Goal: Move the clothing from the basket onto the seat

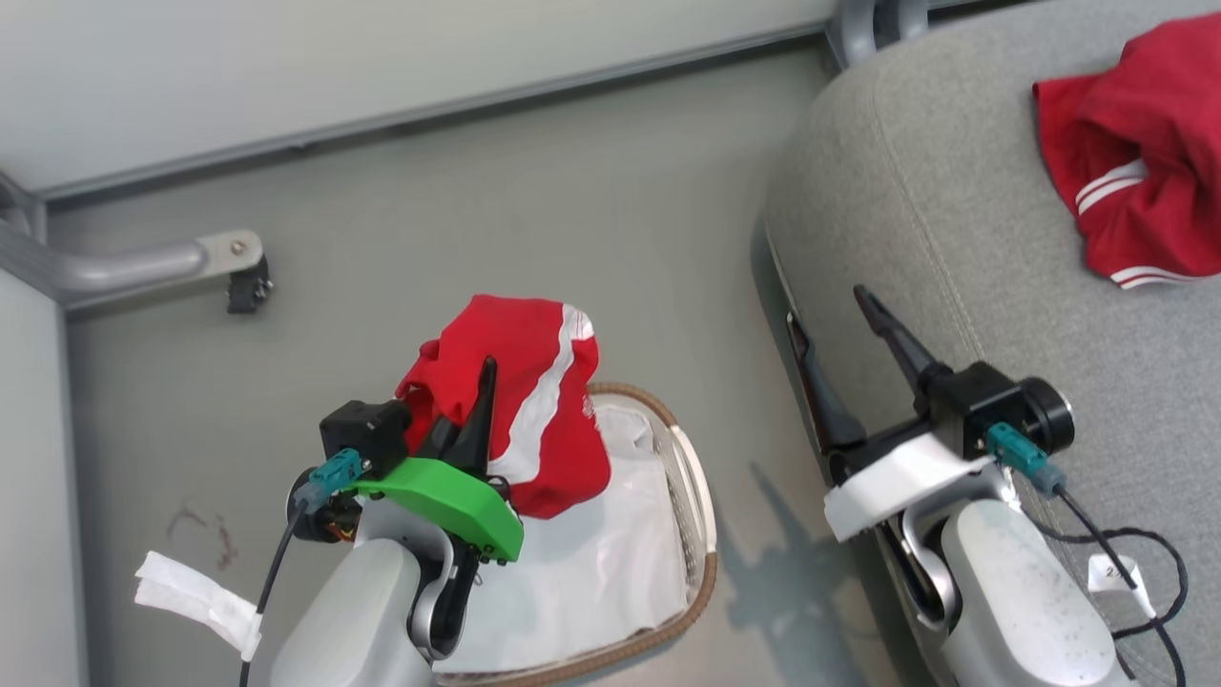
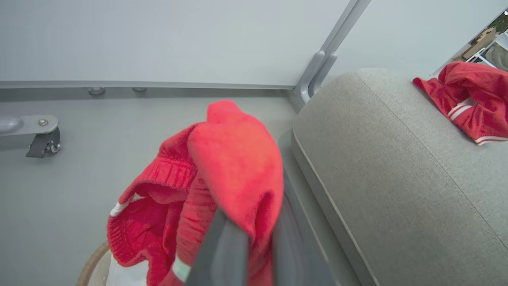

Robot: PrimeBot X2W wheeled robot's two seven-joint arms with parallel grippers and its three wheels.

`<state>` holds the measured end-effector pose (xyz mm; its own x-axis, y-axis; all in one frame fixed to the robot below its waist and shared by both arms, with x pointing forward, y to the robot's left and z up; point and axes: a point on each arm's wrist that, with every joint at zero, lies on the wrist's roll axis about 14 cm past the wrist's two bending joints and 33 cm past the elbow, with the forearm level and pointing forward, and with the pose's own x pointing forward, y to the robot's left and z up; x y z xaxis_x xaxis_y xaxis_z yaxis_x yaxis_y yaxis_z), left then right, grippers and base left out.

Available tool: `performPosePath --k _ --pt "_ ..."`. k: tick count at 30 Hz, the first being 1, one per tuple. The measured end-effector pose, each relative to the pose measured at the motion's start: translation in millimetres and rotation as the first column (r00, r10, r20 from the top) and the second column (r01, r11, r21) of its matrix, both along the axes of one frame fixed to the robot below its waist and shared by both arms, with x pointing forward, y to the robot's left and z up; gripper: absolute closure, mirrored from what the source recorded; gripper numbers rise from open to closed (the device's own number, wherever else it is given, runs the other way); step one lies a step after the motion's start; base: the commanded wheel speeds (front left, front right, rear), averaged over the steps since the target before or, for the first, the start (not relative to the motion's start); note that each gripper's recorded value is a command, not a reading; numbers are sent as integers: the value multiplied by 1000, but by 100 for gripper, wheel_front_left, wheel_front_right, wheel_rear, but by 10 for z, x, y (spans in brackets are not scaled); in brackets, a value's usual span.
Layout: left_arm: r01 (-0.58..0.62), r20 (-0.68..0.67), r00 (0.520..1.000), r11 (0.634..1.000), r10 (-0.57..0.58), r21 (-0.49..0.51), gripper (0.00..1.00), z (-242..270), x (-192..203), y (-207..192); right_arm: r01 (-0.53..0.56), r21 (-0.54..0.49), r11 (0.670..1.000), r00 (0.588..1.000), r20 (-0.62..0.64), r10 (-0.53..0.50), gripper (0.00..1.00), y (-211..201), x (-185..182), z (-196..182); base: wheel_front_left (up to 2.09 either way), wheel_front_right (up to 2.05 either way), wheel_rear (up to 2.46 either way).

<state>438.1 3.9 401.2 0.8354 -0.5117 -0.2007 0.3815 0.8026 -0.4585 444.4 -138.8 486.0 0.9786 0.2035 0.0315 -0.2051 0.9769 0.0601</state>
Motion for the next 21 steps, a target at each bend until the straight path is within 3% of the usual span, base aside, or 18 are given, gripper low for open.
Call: performPosePath --k 12,21 --pt "-49 321 944 995 74 -87 100 1205 -3 132 -43 15 999 999 16 43 0 179 -380 128 0 0 0" --pt "-45 409 908 992 89 -115 100 1583 -167 165 -150 -12 989 989 9 150 0 501 -640 110 0 0 0"
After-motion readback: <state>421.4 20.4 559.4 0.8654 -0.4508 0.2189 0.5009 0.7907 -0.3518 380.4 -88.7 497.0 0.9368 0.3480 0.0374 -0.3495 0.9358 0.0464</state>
